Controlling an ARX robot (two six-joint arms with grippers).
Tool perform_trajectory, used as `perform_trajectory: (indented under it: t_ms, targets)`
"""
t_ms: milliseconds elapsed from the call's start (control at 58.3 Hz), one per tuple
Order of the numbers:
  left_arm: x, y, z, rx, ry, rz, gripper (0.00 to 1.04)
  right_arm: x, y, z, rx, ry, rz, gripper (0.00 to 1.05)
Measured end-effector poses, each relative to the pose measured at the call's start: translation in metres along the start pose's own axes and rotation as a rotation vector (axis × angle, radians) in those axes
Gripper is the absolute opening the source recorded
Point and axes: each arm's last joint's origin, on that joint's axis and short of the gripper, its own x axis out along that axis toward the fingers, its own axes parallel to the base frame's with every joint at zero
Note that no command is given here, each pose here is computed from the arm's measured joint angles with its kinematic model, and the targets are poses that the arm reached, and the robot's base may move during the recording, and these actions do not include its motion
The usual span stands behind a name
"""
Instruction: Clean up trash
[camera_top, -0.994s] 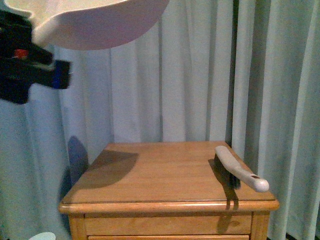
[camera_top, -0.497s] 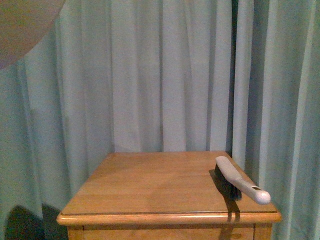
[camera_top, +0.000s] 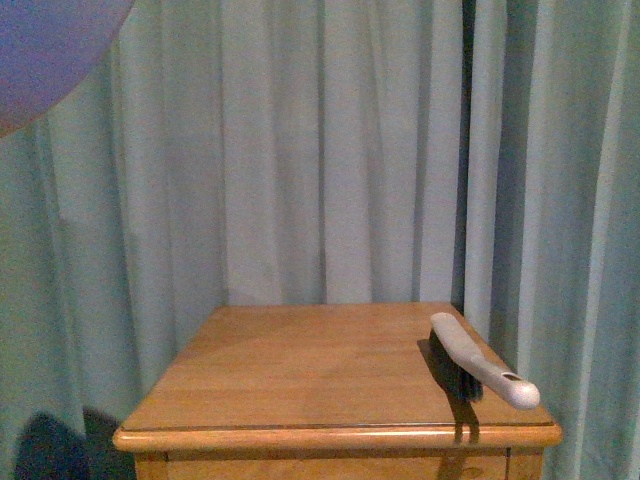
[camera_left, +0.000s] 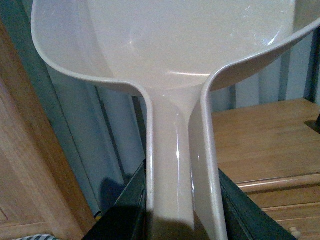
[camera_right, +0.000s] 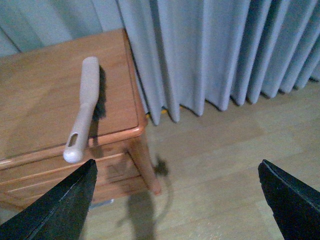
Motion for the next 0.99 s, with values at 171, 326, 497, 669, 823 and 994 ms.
perform_trajectory:
  t_ms: [171,326,497,669,823,994]
  targets:
    - [0.0,0.0,0.0,-0.001,0.0,0.001,0.28,0.057,0.03,0.035,0.082,0.175,0.043,0.97]
    - [0.0,0.0,0.0,-0.001,0.0,0.0,0.28,0.102,0.061,0.046,0.11,0.293,0.05,0.97]
    - [0.0,0.0,0.0,-0.002,0.0,0.0,0.28,0.143,0.086,0.038,0.105,0.415,0.043,0.97]
    - [0.0,0.0,0.0,-0.002,0.0,0.001,0.28,0.178,0.103,0.028,0.09,0.479,0.012,0.97]
    - [0.0,0.0,0.0,-0.002,0.0,0.0,0.28,0.198,0.115,0.022,0.081,0.496,0.012,0.97]
    - [0.0,0.0,0.0,-0.002,0.0,0.0,0.28,0.215,0.13,0.013,0.066,0.524,0.013,0.97]
